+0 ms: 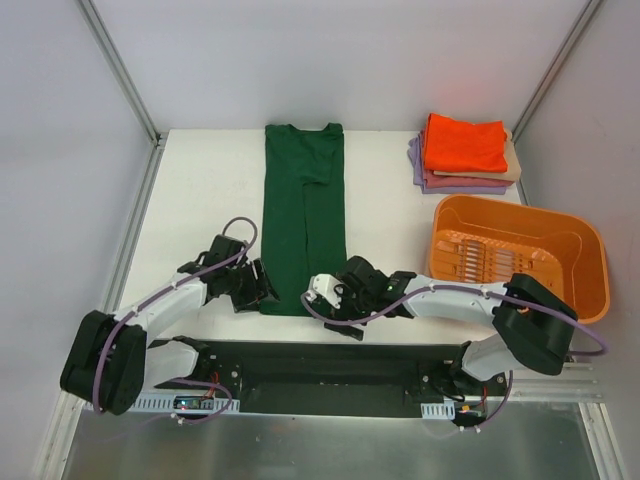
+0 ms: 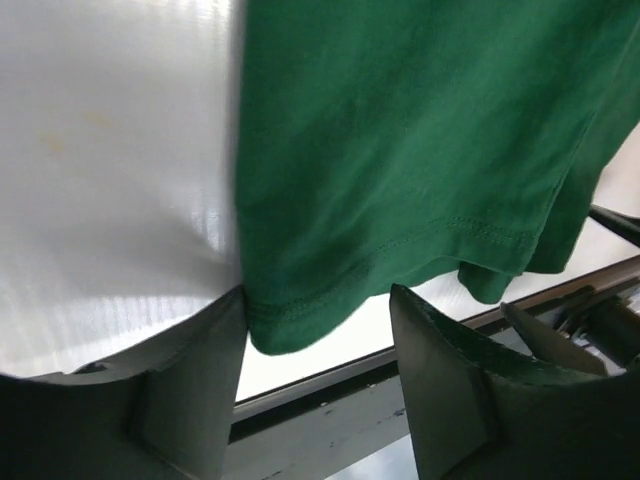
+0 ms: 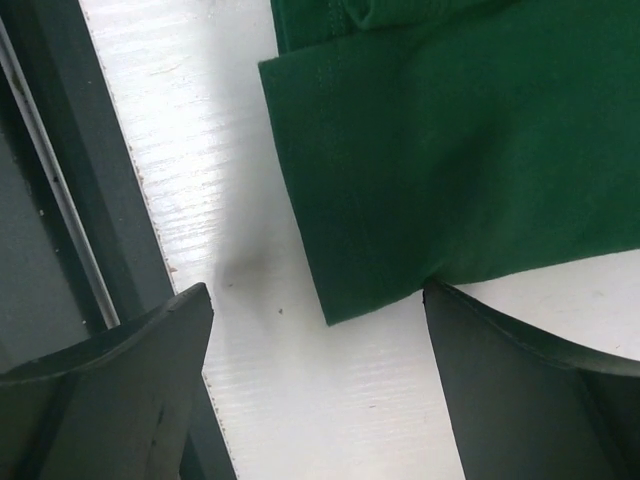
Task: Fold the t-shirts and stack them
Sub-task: Grab the bottom of the folded rectangular tshirt with both arms, then fold the folded rectangular tshirt in 1/3 of the way, then grab one side of the 2/3 rectangular tshirt with both arms, then fold the long partially folded tshirt into a neat square
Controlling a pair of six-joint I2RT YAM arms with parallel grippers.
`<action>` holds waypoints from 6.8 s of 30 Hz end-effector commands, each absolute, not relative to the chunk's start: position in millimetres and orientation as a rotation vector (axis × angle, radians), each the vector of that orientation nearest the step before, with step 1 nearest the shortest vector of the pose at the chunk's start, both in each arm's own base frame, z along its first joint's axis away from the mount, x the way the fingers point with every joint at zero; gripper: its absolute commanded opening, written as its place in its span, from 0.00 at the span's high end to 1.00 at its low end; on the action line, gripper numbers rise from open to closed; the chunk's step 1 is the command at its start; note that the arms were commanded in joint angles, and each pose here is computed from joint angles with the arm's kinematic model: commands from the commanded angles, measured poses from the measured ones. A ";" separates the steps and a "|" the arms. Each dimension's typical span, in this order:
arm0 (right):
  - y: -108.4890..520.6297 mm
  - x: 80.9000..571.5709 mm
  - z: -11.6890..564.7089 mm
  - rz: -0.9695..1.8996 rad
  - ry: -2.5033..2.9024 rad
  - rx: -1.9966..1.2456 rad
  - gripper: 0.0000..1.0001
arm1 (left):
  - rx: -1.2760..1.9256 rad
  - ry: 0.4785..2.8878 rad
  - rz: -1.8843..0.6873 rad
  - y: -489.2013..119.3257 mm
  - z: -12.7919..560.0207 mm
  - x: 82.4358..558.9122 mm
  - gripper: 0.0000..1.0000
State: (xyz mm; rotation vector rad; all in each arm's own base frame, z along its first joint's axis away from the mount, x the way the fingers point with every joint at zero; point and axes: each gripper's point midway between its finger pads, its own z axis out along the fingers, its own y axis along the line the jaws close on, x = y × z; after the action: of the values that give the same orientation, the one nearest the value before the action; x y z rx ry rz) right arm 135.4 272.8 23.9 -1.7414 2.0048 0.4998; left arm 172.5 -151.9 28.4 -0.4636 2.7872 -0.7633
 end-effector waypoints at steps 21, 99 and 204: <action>288.7 142.5 27.0 0.461 1.980 -1.696 0.90 | -0.475 2.933 -0.766 -162.4 19.5 146.1 1.00; 285.5 458.8 88.8 0.137 2.125 -0.972 0.93 | -0.404 2.495 -0.629 -158.9 88.7 463.7 0.90; 292.7 257.3 191.7 1.196 2.144 -0.867 0.99 | -0.702 2.024 -0.545 -86.8 220.1 354.7 1.00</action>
State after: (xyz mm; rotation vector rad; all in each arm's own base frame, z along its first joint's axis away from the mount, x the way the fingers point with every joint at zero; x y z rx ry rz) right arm 229.3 302.8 188.1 -0.9337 2.1256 1.2633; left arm 311.9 -98.8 184.9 -0.7073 2.1767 -0.5983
